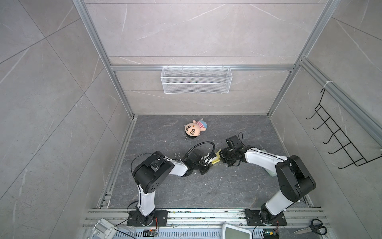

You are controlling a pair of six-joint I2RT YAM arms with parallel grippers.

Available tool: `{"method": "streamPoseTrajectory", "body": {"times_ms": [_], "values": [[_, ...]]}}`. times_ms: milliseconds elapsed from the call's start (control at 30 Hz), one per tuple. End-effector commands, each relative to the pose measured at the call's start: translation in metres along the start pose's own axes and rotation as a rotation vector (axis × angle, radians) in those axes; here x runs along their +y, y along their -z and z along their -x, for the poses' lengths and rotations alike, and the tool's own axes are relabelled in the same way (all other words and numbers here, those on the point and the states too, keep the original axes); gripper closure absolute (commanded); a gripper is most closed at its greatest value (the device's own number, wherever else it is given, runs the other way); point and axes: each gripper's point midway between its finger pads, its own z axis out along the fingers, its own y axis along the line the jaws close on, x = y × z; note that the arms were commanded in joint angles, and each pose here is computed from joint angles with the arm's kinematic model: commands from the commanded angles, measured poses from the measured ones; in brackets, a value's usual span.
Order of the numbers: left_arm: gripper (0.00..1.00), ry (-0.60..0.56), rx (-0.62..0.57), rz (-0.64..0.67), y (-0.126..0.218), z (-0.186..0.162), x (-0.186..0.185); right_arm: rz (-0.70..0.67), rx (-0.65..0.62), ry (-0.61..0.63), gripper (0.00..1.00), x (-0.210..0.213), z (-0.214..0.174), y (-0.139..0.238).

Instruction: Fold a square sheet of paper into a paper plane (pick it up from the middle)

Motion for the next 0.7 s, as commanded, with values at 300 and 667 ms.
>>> {"method": "streamPoseTrajectory", "body": {"times_ms": [300,667], "values": [[0.98,0.018,-0.004,-0.026,-0.005,0.012,0.001,-0.006,-0.01,0.053,0.5,0.005,0.004,0.007],[1.0,0.132,0.073,-0.107,-0.005,0.011,-0.01,-0.034,-0.137,0.213,0.27,-0.003,0.034,0.044]]}}
